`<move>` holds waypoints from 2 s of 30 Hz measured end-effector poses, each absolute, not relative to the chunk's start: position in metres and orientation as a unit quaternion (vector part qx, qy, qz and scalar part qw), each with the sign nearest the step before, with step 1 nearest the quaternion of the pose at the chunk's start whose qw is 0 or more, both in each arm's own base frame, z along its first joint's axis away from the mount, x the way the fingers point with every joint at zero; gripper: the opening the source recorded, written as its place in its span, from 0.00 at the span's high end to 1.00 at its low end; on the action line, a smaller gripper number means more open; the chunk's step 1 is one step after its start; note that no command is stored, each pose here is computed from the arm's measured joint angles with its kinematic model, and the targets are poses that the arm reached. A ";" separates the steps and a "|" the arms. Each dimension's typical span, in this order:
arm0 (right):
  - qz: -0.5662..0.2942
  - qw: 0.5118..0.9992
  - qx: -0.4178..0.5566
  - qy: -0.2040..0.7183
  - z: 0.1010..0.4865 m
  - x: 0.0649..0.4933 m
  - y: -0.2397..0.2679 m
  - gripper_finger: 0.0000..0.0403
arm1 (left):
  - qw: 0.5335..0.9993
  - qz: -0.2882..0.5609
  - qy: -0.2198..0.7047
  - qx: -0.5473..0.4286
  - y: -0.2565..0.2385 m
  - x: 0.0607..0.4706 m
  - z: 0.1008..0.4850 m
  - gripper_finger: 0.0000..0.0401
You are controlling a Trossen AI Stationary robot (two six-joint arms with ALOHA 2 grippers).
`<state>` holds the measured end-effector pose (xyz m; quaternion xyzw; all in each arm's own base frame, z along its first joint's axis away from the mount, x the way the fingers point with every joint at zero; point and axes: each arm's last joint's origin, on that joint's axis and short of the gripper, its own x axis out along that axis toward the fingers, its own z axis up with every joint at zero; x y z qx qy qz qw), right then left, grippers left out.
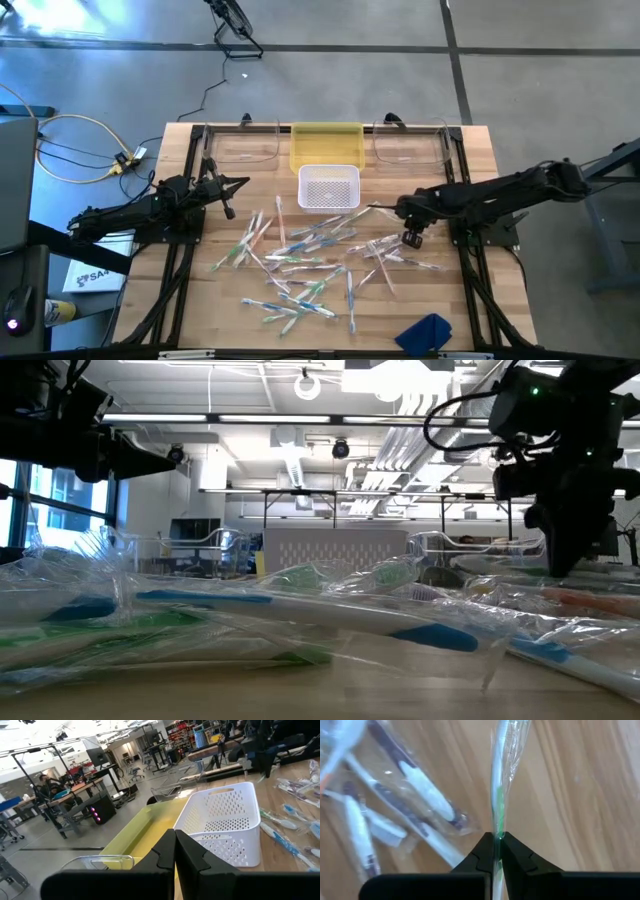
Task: Pick & Place Toothbrushes
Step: Put the green toothbrush into the white bin
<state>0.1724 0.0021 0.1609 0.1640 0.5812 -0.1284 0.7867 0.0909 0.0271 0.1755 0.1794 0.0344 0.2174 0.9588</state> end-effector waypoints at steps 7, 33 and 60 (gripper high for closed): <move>-0.112 0.810 0.173 0.550 0.173 0.168 0.003 0.98 | 0.959 0.217 0.034 0.179 0.027 0.091 0.175 1.00; -0.084 0.983 0.087 0.136 0.256 0.188 -0.002 0.98 | 0.959 0.217 0.034 0.179 0.027 0.091 0.175 1.00; -0.153 0.986 -0.027 0.060 0.266 0.296 -0.008 0.98 | 0.959 0.218 0.034 0.179 0.027 0.091 0.175 1.00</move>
